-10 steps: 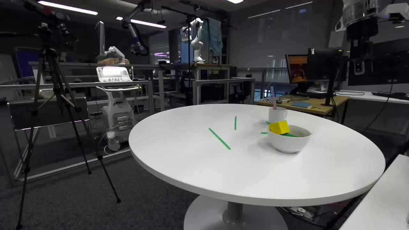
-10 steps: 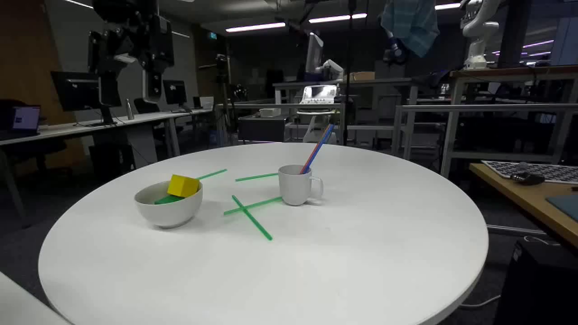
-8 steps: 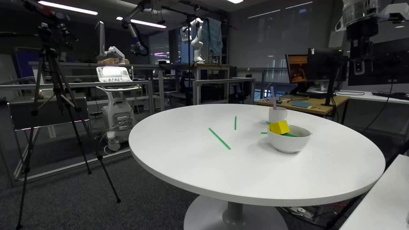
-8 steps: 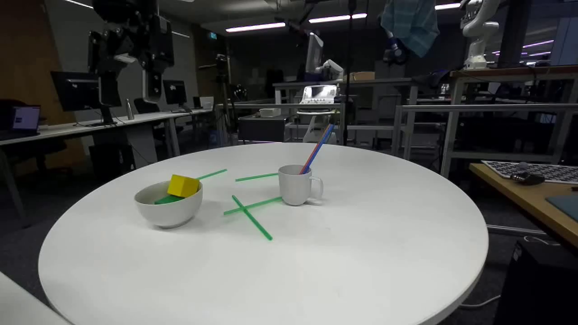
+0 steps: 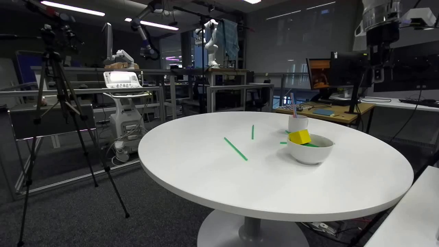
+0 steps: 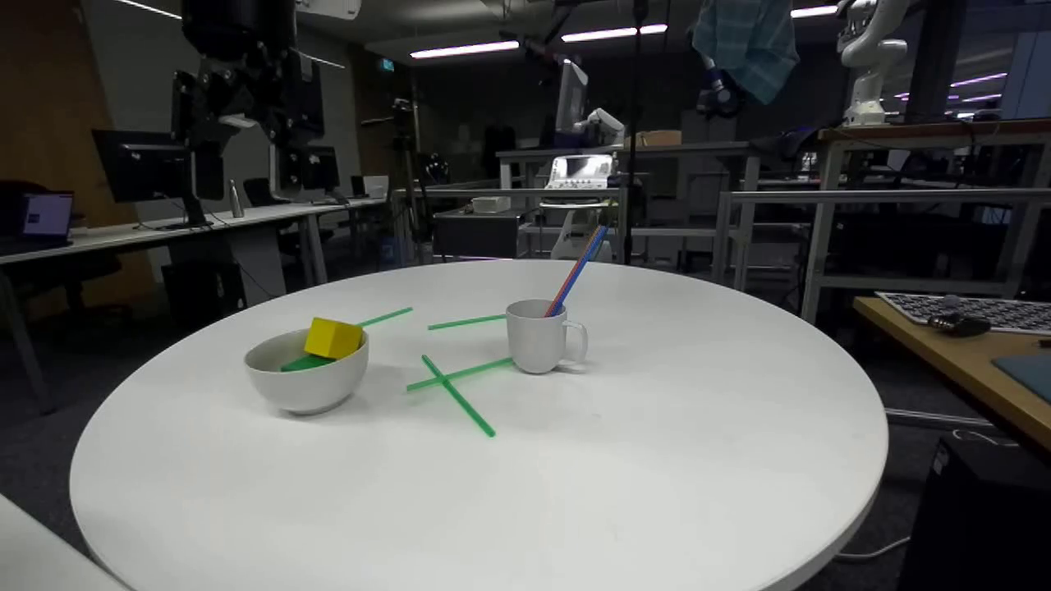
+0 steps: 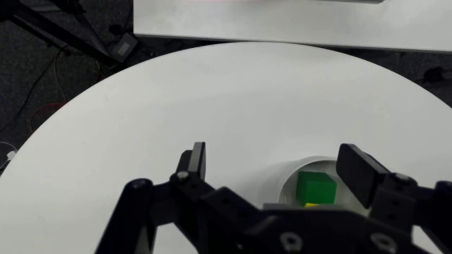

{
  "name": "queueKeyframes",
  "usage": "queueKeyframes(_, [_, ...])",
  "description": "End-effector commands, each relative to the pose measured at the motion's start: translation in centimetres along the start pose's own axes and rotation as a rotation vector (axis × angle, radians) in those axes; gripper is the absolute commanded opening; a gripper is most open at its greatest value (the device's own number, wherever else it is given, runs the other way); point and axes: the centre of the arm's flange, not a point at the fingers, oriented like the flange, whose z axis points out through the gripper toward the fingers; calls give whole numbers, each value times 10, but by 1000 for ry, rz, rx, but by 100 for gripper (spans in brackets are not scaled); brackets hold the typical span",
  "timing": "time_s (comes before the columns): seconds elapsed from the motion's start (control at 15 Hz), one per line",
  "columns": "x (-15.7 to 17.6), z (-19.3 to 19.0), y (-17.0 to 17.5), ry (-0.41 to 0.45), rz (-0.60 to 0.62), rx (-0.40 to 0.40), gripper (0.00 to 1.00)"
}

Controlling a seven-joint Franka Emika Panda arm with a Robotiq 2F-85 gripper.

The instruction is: Remove the yellow block from the bowl.

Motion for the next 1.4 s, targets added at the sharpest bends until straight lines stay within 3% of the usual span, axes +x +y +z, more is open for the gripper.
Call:
queueKeyframes(0.0, [20, 6, -7, 19, -58, 43, 100])
queueKeyframes(0.67, [62, 32, -59, -27, -358, 243, 100])
queueKeyframes(0.93, [92, 47, -74, -14, -402, 198, 100])
queueKeyframes(1.33, [148, 50, -83, 100, -400, 146, 100])
